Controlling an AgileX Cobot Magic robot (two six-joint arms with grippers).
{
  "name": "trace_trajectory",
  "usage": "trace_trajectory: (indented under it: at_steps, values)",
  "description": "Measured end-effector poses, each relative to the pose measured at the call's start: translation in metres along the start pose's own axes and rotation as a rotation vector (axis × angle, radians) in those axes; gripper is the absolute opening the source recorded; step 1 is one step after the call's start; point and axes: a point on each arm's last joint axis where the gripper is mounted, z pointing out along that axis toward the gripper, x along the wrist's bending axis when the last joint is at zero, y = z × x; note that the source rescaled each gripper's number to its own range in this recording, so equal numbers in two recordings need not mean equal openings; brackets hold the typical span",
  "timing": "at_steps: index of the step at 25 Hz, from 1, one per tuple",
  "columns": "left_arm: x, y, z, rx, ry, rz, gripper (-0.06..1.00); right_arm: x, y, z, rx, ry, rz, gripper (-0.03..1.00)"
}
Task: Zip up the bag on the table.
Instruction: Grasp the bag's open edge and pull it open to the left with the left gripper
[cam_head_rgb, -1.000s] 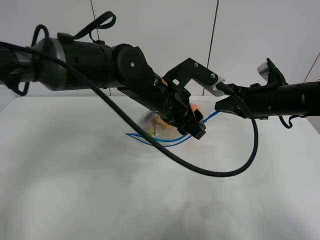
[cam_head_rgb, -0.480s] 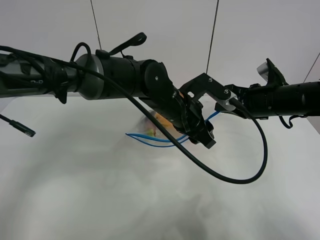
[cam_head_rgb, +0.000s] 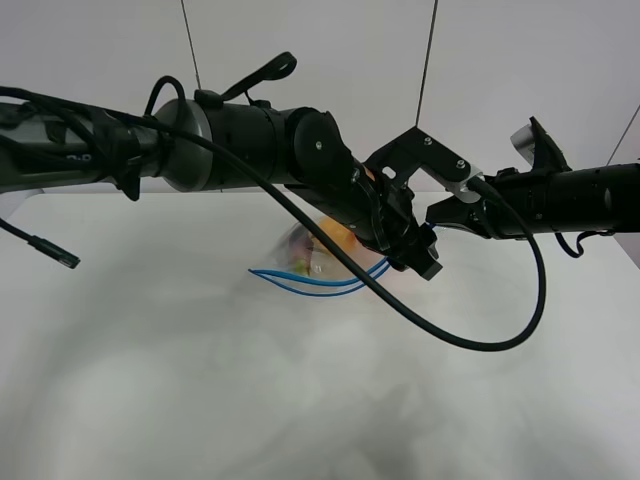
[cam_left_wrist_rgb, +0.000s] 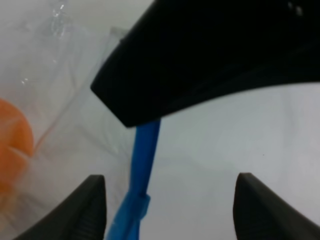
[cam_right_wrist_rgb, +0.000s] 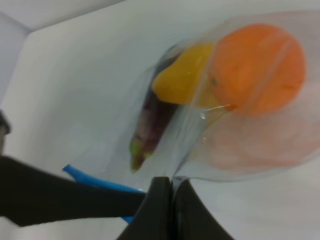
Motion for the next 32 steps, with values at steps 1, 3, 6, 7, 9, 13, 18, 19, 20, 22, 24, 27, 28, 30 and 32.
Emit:
trace_trajectory:
  at_steps: [1, 3, 6, 7, 9, 13, 18, 19, 20, 22, 24, 27, 28, 30, 32]
  values:
    - [0.0, 0.0, 0.0, 0.0, 0.0, 0.0, 1.0, 0.0, 0.0, 0.0, 0.0, 0.0, 0.0, 0.0]
    - [0.0001, -0.0001, 0.0005, 0.0, 0.001, 0.0, 1.0, 0.0004, 0.0, 0.0, 0.0, 0.004, 0.003, 0.0]
    - [0.0012, -0.0005, 0.0042, -0.004, 0.006, -0.002, 1.0, 0.0004, 0.0, 0.0, -0.001, 0.005, 0.004, 0.0]
    - [0.0014, -0.0009, 0.0051, -0.003, 0.006, -0.003, 1.0, 0.0003, -0.0003, 0.0, 0.0, 0.004, 0.004, 0.0]
    - [0.002, -0.001, 0.0067, -0.007, 0.01, -0.004, 1.0, -0.0001, -0.0001, 0.0, -0.002, 0.001, 0.004, 0.0]
    - [0.0041, -0.0002, 0.007, -0.016, 0.032, 0.016, 0.87, -0.0012, 0.0005, -0.0004, -0.006, -0.006, 0.006, 0.0]
    - [0.0045, -0.0007, 0.007, -0.011, 0.037, 0.028, 0.63, -0.0012, 0.0005, -0.0004, -0.006, -0.006, 0.005, 0.0]
    - [0.0045, -0.0007, 0.007, -0.011, 0.037, 0.028, 0.63, -0.0011, 0.0004, -0.0004, -0.005, -0.004, 0.003, 0.0]
    - [0.0043, -0.001, 0.007, -0.008, 0.034, 0.028, 0.63, -0.0009, 0.0003, -0.0004, -0.005, -0.002, -0.001, 0.0]
    - [0.0041, -0.0015, 0.007, -0.002, 0.032, 0.028, 0.62, -0.0005, 0.0002, -0.0004, -0.005, 0.003, -0.008, 0.0]
    - [0.004, -0.0017, 0.007, 0.0, 0.031, 0.023, 0.62, -0.0004, 0.0005, -0.0004, -0.007, 0.004, -0.007, 0.0]
    - [0.0039, -0.0018, 0.007, 0.001, 0.03, 0.016, 0.64, -0.0002, 0.0004, -0.0004, -0.007, 0.006, -0.008, 0.0]
    - [0.0039, -0.0018, 0.007, 0.001, 0.03, 0.012, 0.64, 0.0, 0.0005, -0.0004, -0.007, 0.008, -0.007, 0.0]
    - [0.0045, -0.0016, 0.0067, 0.0, 0.031, 0.006, 0.64, 0.0008, 0.0006, -0.0004, -0.009, 0.018, 0.0, 0.0]
    - [0.0055, -0.0007, 0.0059, -0.003, 0.032, 0.002, 0.64, 0.0014, 0.0011, -0.0008, -0.012, 0.028, 0.008, 0.0]
